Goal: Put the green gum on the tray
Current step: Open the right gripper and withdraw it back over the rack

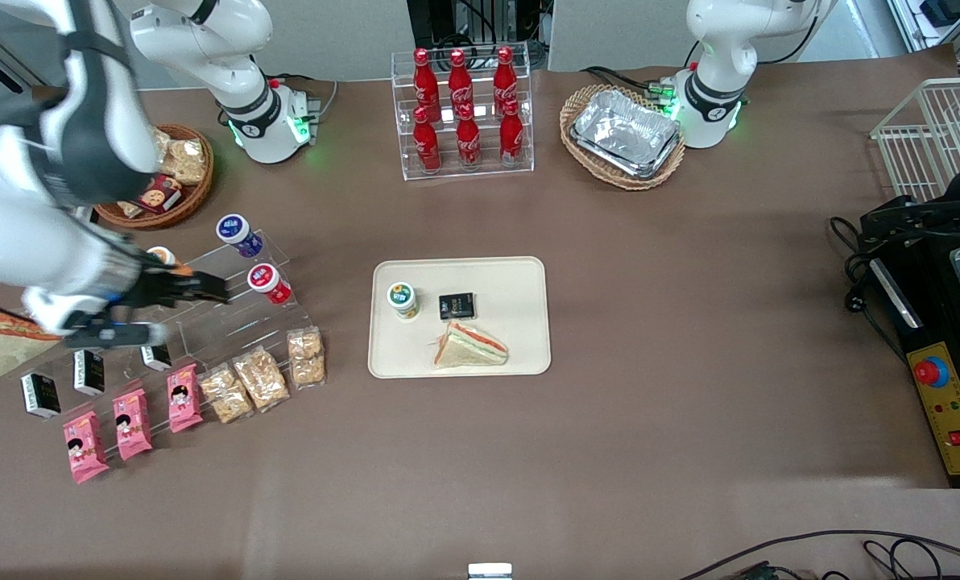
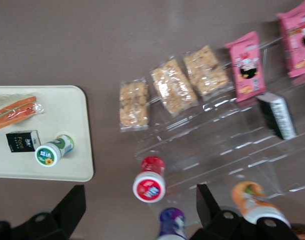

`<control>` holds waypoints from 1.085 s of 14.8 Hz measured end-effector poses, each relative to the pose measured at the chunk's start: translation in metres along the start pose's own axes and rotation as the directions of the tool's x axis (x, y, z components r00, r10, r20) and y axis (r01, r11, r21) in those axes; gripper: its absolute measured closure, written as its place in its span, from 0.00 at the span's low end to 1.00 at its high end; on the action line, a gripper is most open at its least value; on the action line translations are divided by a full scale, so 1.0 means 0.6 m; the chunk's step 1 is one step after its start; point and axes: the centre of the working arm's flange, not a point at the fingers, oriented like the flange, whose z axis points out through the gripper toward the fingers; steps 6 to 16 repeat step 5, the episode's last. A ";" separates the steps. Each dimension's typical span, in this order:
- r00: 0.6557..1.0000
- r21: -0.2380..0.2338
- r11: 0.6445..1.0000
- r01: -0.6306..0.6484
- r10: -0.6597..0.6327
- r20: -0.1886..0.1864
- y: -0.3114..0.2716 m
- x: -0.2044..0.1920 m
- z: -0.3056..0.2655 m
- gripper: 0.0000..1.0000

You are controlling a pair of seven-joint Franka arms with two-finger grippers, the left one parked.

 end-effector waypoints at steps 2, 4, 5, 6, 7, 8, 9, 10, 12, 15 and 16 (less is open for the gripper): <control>1.000 0.007 1.000 -0.016 0.016 0.008 0.050 -0.001 -0.035 0.01; 1.000 -0.007 1.000 -0.020 0.020 0.022 0.075 -0.008 -0.068 0.01; 1.000 -0.028 0.999 -0.017 0.018 0.018 0.079 -0.011 -0.084 0.01; 1.000 -0.028 0.999 -0.017 0.018 0.018 0.079 -0.011 -0.084 0.01; 1.000 -0.028 0.999 -0.017 0.018 0.018 0.079 -0.011 -0.084 0.01; 1.000 -0.028 0.999 -0.017 0.018 0.018 0.079 -0.011 -0.084 0.01; 1.000 -0.028 0.999 -0.017 0.018 0.018 0.079 -0.011 -0.084 0.01; 1.000 -0.028 0.999 -0.017 0.018 0.018 0.079 -0.011 -0.084 0.01; 1.000 -0.028 0.999 -0.017 0.018 0.018 0.079 -0.011 -0.084 0.01; 1.000 -0.028 0.999 -0.017 0.018 0.018 0.079 -0.011 -0.084 0.01; 1.000 -0.028 0.999 -0.017 0.018 0.018 0.079 -0.011 -0.084 0.01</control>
